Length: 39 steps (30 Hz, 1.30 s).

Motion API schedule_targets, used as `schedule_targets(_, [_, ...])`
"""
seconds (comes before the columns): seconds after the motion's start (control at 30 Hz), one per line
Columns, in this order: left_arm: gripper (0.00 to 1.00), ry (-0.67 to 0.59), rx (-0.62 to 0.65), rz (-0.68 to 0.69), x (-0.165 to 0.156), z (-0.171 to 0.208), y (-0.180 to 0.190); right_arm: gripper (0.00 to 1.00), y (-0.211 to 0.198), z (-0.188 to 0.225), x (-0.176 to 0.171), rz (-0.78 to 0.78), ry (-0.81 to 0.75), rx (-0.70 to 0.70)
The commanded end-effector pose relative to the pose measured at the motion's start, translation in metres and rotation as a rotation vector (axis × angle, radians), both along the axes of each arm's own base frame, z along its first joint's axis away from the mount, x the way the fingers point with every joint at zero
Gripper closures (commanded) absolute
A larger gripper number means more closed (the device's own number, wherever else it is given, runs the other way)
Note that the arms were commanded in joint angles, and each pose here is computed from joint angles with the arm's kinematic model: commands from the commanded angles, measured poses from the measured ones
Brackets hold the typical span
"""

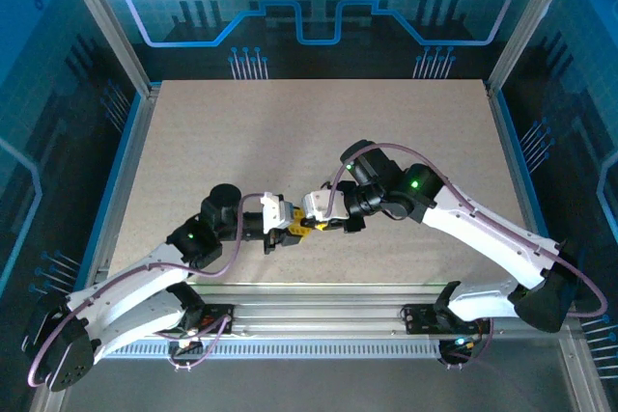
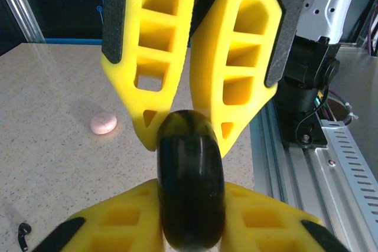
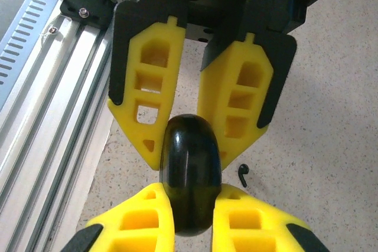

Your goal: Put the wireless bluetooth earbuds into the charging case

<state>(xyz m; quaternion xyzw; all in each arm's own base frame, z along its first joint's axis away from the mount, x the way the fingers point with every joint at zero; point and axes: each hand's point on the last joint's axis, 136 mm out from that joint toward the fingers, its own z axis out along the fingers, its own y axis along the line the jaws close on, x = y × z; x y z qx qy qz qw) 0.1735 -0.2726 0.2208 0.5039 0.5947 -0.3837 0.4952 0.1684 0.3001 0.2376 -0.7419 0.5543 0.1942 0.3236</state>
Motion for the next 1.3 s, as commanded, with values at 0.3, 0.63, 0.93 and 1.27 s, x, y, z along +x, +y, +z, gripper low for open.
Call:
schedule_targets(0.3, [0.86,-0.017,-0.042,-0.025,-0.003,0.013,-0.003,0.6,-0.001,0.017,-0.011,-0.005,0.041,0.131])
schedule_targets(0.63, [0.86,-0.017,-0.052,-0.03,-0.003,0.014,-0.005,0.51,-0.002,0.023,-0.01,-0.017,0.062,0.203])
schedule_targets(0.93, [0.86,-0.017,-0.058,-0.04,-0.003,0.017,-0.007,0.52,0.005,0.022,-0.003,-0.018,0.062,0.211])
schedule_targets(1.27, [0.85,-0.022,-0.067,-0.047,-0.003,0.02,-0.008,0.56,0.002,0.018,0.016,-0.098,0.012,0.179])
